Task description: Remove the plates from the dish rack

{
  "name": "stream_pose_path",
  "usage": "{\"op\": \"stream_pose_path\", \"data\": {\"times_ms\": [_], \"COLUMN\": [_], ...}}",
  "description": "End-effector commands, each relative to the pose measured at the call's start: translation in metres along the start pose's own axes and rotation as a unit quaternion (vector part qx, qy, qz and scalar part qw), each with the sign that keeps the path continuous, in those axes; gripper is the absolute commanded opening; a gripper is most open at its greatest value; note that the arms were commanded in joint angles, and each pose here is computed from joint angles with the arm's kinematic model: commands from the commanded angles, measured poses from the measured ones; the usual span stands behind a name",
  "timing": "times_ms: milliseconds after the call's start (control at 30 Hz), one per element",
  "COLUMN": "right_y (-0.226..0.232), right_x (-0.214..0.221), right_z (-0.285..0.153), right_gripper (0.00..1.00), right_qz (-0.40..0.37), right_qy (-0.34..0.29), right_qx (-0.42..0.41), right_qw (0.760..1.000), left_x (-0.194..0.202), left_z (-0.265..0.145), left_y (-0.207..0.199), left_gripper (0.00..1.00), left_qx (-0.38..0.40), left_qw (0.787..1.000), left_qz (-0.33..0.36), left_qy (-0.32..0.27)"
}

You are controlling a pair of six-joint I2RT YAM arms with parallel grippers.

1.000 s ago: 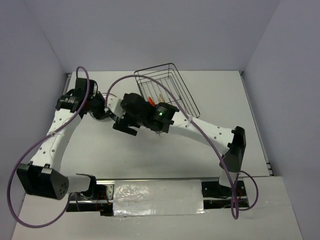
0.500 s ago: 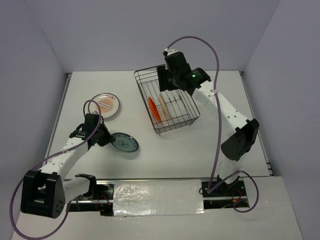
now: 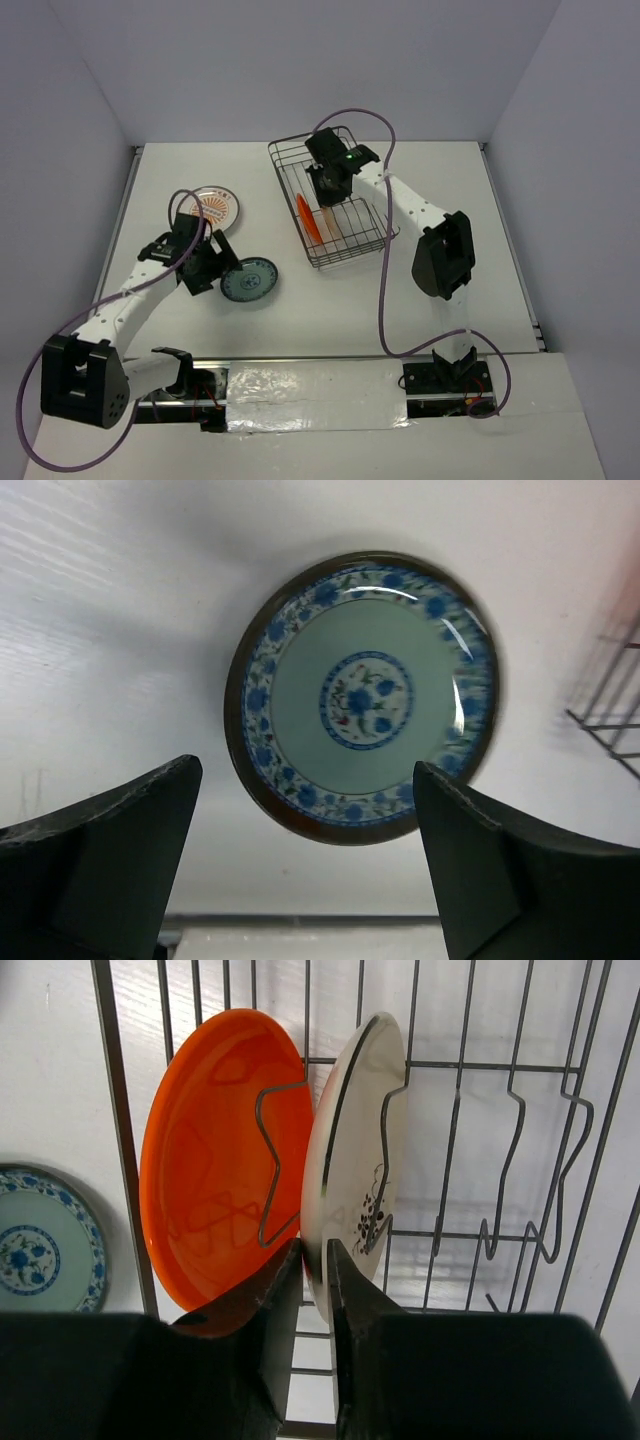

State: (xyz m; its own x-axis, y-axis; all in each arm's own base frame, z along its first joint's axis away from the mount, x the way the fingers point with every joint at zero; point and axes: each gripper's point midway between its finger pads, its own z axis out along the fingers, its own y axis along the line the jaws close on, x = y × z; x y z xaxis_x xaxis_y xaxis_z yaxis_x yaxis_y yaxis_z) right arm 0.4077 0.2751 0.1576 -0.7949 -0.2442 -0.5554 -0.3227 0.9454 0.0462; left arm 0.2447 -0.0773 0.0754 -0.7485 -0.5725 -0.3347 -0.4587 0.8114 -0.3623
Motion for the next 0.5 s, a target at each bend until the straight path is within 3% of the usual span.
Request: {"op": "stream_pose_path", "data": {"times_ms": [0,200,267,467], "right_y": [-0.008,-0.007,-0.006,-0.014], "right_x": [-0.01,-0.022,-0.03,-0.065], "right_z": [0.0,-0.018,-0.027,-0.105], "right_gripper": [0.23,0.17,0.0,0.0], "right_qz": [-0.004,-0.003,-0.005,-0.007], "right_qy": [-0.013,-0.045,-0.057,-0.124], "right_qx": [0.018,0.004,-0.002,0.006], "right_qw": [1.0,0.999,0.998,0.992], "left_x": [-0.033,-0.087,-0.098,-0.113], "left_z": [-0.05,-0.13,-0.144,-0.175], "left_y": [-0.014,-0.062,-0.075,-0.135], "left_gripper": [1.0,0.99,0.99,0.99], "left_qx": [-0.014,0.046,0.055,0.166], "left_qw": [0.999,0.988,0.987,0.975], "left_qz": [0.023,0.065,0.067,0.083], "left_qy": [-0.044,-0.129,-0.134,-0.126]}}
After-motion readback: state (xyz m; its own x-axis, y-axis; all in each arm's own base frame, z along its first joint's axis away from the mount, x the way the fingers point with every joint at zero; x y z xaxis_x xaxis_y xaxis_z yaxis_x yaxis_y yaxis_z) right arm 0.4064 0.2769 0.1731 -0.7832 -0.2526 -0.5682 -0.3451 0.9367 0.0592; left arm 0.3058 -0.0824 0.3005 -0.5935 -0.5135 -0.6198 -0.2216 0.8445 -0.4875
